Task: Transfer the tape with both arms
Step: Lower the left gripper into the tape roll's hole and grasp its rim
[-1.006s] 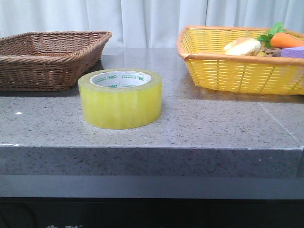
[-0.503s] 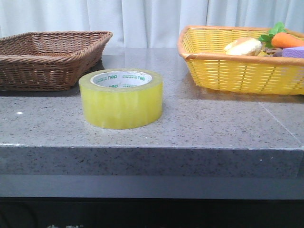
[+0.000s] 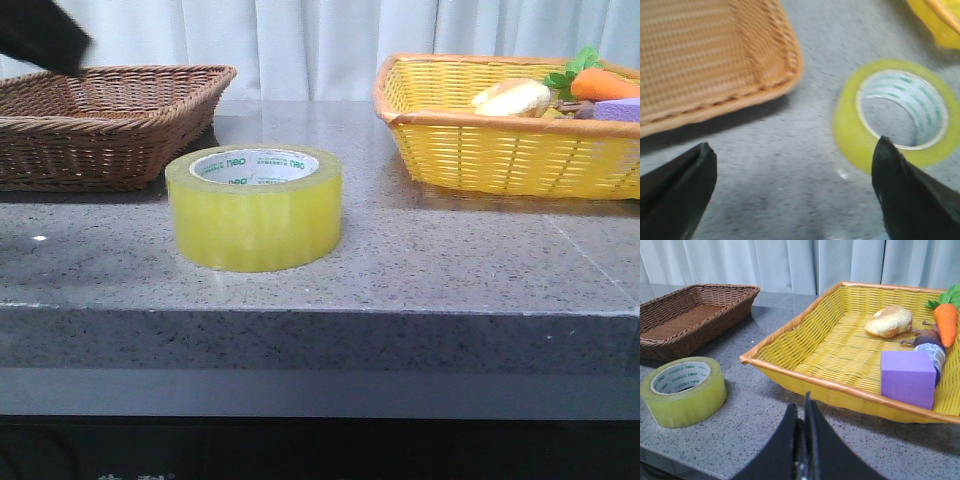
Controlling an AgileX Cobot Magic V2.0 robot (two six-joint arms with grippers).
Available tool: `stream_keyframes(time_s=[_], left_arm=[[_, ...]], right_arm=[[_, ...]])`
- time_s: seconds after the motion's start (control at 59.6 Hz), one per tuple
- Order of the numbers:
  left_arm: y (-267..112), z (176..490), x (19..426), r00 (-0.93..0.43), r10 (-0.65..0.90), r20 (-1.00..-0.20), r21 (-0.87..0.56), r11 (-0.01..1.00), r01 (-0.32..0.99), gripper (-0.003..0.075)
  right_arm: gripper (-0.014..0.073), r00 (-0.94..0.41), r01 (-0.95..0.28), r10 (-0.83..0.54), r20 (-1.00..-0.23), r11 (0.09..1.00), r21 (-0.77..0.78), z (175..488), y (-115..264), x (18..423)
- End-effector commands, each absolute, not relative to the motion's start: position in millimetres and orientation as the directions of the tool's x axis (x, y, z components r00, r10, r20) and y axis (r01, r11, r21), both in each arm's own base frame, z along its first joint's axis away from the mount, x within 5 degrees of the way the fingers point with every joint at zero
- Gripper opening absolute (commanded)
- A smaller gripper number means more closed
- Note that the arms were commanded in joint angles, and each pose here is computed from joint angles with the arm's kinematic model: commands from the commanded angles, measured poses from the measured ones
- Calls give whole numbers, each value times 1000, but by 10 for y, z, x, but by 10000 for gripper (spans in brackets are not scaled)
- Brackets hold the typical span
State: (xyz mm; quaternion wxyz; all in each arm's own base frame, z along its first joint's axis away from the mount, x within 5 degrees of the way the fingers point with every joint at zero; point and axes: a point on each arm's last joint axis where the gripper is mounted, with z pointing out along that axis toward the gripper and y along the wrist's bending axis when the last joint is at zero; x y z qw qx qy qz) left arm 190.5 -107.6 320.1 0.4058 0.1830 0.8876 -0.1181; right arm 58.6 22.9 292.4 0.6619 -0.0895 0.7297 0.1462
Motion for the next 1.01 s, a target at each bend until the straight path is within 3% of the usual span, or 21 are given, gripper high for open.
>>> stream_keyframes(time_s=[0.0,0.251,0.587,0.687,0.889,0.989], left_arm=[[-1287,3313,2000,-596,192,-780,-116,891,440,617],[-1675,3169,2329,-725,132,-676,-248,886,392,617],[-1935,2887,2687,-778,156,-609,-242,897,370,604],[-1953,2879,2712,-776,162,-609,-238,896,374,484],[-1957,2891,2719,-771,158,-617,-240,895,376,121],[-1962,2962,2726,-760,151,-632,-245,892,380,48]], right_arm=[[-90,-15,-310,100,-995,945,100,3074,210,591],[-90,-15,-310,100,-995,945,100,3074,210,591],[-90,-15,-310,100,-995,946,100,3075,210,591],[-90,-15,-310,100,-995,946,100,3075,210,591],[-90,-15,-310,100,-995,946,100,3075,210,591],[-90,-15,-310,100,-995,946,100,3075,210,591]])
